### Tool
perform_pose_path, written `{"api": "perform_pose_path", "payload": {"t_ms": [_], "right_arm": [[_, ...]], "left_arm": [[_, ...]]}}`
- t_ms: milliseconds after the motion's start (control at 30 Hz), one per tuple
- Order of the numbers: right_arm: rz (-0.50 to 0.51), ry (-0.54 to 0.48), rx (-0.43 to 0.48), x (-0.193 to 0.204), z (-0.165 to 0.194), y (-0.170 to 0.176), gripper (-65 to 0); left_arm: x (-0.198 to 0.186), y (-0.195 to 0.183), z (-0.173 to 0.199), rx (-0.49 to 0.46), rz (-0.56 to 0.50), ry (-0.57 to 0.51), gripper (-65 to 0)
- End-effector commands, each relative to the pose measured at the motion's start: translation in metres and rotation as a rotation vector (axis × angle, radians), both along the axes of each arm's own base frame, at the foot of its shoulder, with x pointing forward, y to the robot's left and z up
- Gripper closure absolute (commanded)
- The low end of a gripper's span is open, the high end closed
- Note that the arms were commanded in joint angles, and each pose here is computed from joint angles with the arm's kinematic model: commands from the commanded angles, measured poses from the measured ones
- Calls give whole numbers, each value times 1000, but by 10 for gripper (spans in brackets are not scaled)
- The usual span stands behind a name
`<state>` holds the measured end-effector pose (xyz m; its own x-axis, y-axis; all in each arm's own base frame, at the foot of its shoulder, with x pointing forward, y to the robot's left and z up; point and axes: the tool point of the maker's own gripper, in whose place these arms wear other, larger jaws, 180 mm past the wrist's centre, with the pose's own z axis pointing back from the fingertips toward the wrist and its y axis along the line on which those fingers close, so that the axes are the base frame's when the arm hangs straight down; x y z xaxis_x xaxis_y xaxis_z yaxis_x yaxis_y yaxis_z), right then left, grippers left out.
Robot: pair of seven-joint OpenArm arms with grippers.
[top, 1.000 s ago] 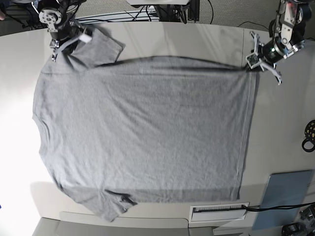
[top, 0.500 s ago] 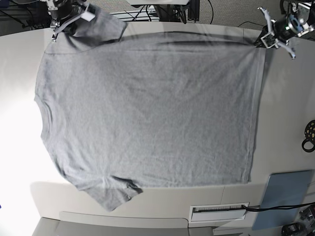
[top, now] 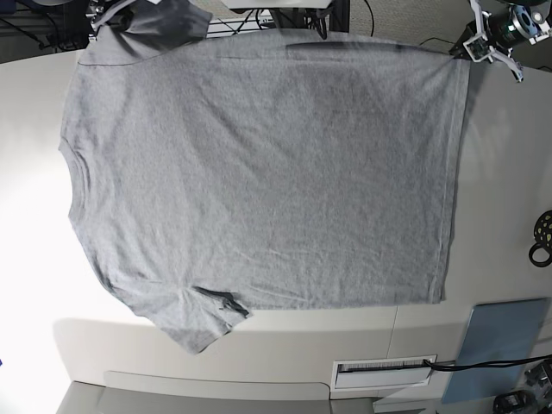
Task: Fold the T-shirt properly
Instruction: 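Grasp the shirt edge with both grippers and pull it toward the arms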
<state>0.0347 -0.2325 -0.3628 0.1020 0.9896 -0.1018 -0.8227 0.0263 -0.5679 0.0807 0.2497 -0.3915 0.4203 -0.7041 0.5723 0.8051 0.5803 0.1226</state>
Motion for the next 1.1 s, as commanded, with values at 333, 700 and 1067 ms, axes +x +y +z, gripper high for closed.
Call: {"api": "perform_pose_path", "payload": {"t_ms": [333,700,1067], "right_arm": [[11,-249,-58,45,33,-10,0],[-67,-424,87,127,50,-9,0],[-26,-527,193,182,70,7,0]], "left_arm": [[37,17,20,67,94,-193,0],[83,18,28,42,163,-312,0],[131,-2,37,-60,224,-409,0]]}}
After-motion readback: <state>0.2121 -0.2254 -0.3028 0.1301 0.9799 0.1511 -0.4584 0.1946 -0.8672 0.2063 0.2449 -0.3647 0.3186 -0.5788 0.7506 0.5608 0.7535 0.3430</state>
